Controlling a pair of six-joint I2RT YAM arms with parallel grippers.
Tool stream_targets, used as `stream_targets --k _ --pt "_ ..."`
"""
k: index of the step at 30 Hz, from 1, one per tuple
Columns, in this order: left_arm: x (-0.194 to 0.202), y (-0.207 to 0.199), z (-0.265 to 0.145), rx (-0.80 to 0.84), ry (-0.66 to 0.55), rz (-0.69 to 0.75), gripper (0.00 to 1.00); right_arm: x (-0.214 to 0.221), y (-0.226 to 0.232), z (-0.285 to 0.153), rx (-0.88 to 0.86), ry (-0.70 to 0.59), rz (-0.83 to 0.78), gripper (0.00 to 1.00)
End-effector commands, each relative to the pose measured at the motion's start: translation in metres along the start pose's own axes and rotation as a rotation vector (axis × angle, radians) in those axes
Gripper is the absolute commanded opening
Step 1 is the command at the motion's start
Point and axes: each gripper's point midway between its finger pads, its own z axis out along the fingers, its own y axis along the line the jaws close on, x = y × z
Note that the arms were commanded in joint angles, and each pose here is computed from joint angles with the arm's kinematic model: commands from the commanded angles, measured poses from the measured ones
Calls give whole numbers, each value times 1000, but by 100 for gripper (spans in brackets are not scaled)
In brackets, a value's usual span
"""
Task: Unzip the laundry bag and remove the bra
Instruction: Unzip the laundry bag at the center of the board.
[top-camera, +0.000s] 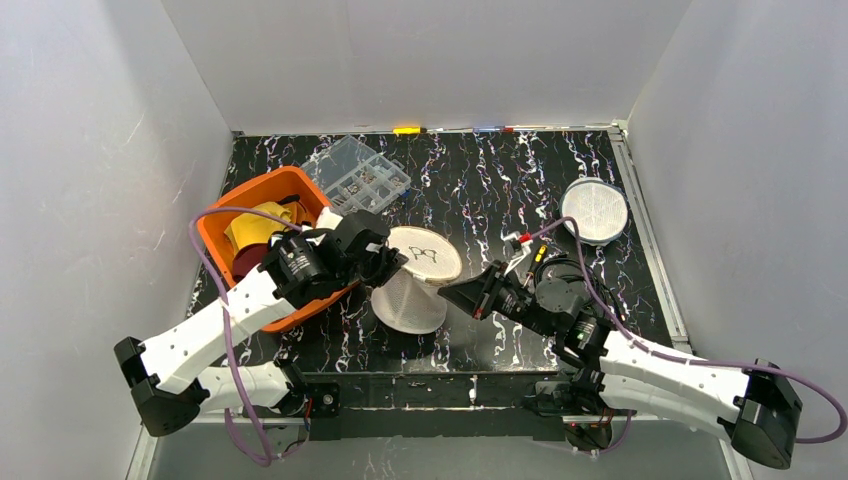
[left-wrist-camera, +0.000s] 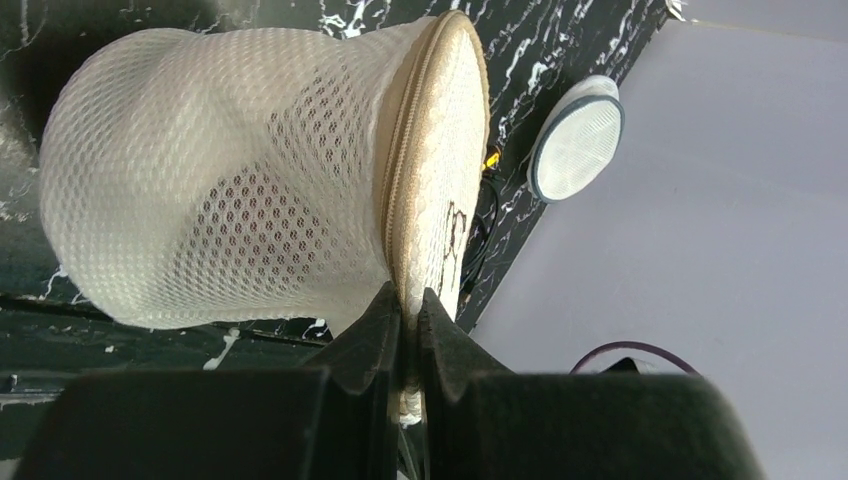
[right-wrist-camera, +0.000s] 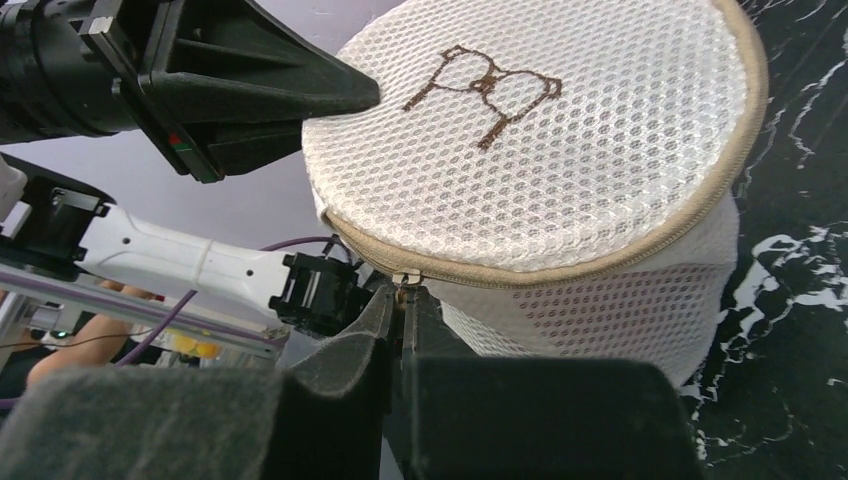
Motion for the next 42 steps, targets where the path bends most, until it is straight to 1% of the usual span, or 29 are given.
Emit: stream_targets --k 1,3,5,8,10,12,15,18,19,20,22,23,25,27,30,31,33,36,39,42 --pt "0 -19 -11 129 12 84 0 -6 -13 -9 65 -29 -67 1" --pt "8 -29 -9 209 31 214 0 -5 -11 -14 64 0 -125 1" --pt "20 -38 -4 302 65 353 0 -1 -11 -22 72 58 -215 1" --pt "49 -39 9 433 172 557 0 8 -23 -35 143 171 -325 1" --pt "61 -35 20 479 251 639 0 17 -38 -46 202 239 -358 1" --pt "66 -32 34 530 311 682 0 24 -50 -56 245 261 -358 1" --pt "73 -43 50 655 394 689 2 33 -61 -65 254 254 -325 1" --pt "78 -45 73 645 457 724 8 37 -67 -67 257 229 -285 1" --pt "80 -44 80 634 473 727 12 38 -69 -67 261 221 -274 1" --pt "81 -42 85 622 485 724 19 39 -71 -66 262 214 -262 1" --pt "83 -36 94 588 497 702 42 43 -77 -65 275 210 -240 1" --pt "83 -32 96 573 500 687 58 45 -80 -64 282 206 -229 1" --pt "81 -18 98 530 487 647 78 47 -84 -62 291 197 -209 1" --pt "76 -5 95 498 464 598 89 48 -86 -61 291 178 -189 1" --pt "72 14 85 465 446 512 93 44 -84 -57 276 141 -162 1" --pt "71 18 79 460 438 485 97 43 -83 -55 271 132 -155 1" --pt "72 29 71 443 418 455 99 43 -80 -52 256 125 -143 1" --pt "78 34 59 407 358 477 97 43 -74 -46 225 124 -127 1" --pt "89 32 54 386 352 489 92 43 -69 -38 207 130 -126 1" --pt "91 33 64 341 336 472 83 42 -66 -34 203 136 -133 1"
